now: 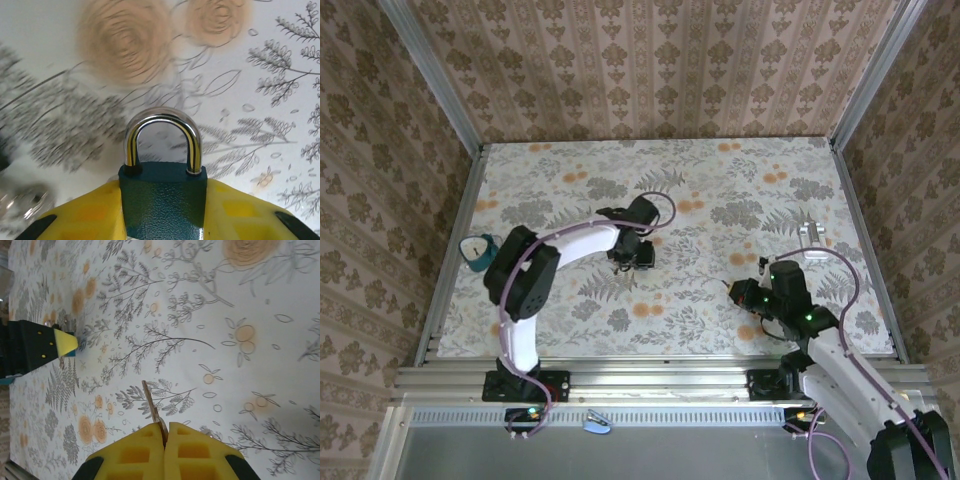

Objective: Unlock with the key

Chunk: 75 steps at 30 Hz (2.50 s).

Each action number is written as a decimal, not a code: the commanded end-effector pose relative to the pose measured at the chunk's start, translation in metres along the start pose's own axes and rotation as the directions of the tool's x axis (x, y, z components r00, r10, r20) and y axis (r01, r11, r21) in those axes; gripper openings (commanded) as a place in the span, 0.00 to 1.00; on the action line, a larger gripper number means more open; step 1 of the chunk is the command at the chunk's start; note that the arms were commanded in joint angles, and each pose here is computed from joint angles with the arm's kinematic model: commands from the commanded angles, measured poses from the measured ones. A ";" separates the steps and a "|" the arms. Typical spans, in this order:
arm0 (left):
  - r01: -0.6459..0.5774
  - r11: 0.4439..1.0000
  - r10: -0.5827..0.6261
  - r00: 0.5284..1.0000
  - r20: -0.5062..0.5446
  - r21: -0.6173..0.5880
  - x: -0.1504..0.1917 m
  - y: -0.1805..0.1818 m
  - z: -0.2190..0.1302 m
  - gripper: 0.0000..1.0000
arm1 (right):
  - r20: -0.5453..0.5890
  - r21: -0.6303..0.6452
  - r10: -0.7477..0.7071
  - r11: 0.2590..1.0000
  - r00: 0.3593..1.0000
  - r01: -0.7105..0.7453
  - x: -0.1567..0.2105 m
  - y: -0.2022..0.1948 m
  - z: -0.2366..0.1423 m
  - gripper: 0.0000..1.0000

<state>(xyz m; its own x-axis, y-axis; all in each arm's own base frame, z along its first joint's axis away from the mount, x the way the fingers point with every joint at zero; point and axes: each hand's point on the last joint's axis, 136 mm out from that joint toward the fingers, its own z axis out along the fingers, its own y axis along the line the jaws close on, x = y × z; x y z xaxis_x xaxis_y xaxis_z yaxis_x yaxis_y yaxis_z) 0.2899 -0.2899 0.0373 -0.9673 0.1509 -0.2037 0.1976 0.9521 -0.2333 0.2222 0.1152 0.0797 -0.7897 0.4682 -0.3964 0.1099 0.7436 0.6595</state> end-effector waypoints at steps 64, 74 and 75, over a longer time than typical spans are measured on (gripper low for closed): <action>0.546 0.772 -0.625 0.744 0.237 0.325 -0.023 0.005 -0.105 0.30 | 0.309 -0.354 -0.126 0.905 0.943 0.237 0.007 0.164 0.061 0.00; 0.555 0.773 -0.624 0.752 0.212 0.309 -0.019 0.001 -0.100 0.29 | 0.245 -0.376 -0.087 0.910 0.966 0.177 0.022 0.163 0.082 0.00; 0.555 0.770 -0.627 0.751 0.207 0.315 -0.020 0.000 -0.100 0.29 | 0.242 -0.379 -0.087 0.909 0.966 0.177 0.023 0.163 0.083 0.00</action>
<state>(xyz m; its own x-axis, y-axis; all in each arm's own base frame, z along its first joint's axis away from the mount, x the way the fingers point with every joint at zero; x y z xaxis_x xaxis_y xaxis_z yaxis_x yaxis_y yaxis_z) 0.2896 -0.2622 0.1271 -0.8297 -0.5157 -0.2137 -0.3217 0.7546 -0.5719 0.2663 0.2836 0.1106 -0.6588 0.4453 -0.6064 -0.2641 0.6178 0.7407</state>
